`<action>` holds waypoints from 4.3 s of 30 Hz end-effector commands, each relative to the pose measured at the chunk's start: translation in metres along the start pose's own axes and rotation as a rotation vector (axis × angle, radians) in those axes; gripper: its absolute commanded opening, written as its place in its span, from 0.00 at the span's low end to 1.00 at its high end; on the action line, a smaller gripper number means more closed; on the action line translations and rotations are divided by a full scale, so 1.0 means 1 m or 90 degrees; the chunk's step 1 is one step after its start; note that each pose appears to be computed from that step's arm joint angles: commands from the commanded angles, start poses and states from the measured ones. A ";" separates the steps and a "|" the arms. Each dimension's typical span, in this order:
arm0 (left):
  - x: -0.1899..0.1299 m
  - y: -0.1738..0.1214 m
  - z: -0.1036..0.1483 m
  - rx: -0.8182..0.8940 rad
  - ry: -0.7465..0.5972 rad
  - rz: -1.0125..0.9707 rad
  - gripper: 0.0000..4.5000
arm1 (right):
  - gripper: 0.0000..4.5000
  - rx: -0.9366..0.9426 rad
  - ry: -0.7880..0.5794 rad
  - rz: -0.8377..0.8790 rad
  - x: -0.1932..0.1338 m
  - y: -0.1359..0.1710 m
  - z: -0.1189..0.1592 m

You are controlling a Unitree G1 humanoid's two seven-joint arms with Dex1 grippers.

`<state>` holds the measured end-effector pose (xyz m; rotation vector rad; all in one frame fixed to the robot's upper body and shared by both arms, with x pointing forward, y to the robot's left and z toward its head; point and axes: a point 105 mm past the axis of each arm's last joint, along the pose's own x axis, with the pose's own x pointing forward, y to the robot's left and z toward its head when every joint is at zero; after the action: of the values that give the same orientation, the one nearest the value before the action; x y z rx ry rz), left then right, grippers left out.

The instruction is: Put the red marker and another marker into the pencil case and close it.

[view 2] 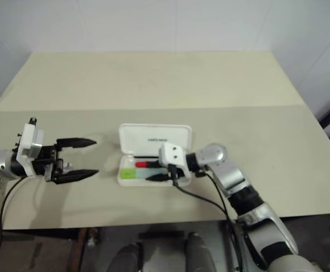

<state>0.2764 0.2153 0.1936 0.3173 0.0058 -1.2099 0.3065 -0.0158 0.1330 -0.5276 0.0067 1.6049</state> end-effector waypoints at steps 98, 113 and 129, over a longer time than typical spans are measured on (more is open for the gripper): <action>-0.017 -0.004 -0.097 -0.274 0.102 0.878 0.78 | 1.00 -0.063 -0.103 -0.267 -0.146 -0.002 0.084; -0.014 0.004 -0.081 -0.246 0.047 0.885 0.07 | 1.00 -0.034 -0.087 -0.241 -0.150 0.009 0.077; 0.045 0.006 0.025 0.032 -0.167 0.347 0.07 | 1.00 0.044 0.027 -0.317 -0.204 0.035 0.028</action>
<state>0.2999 0.1796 0.2056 0.1665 -0.2881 -0.5973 0.2687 -0.1945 0.2057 -0.4152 -0.0056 1.1349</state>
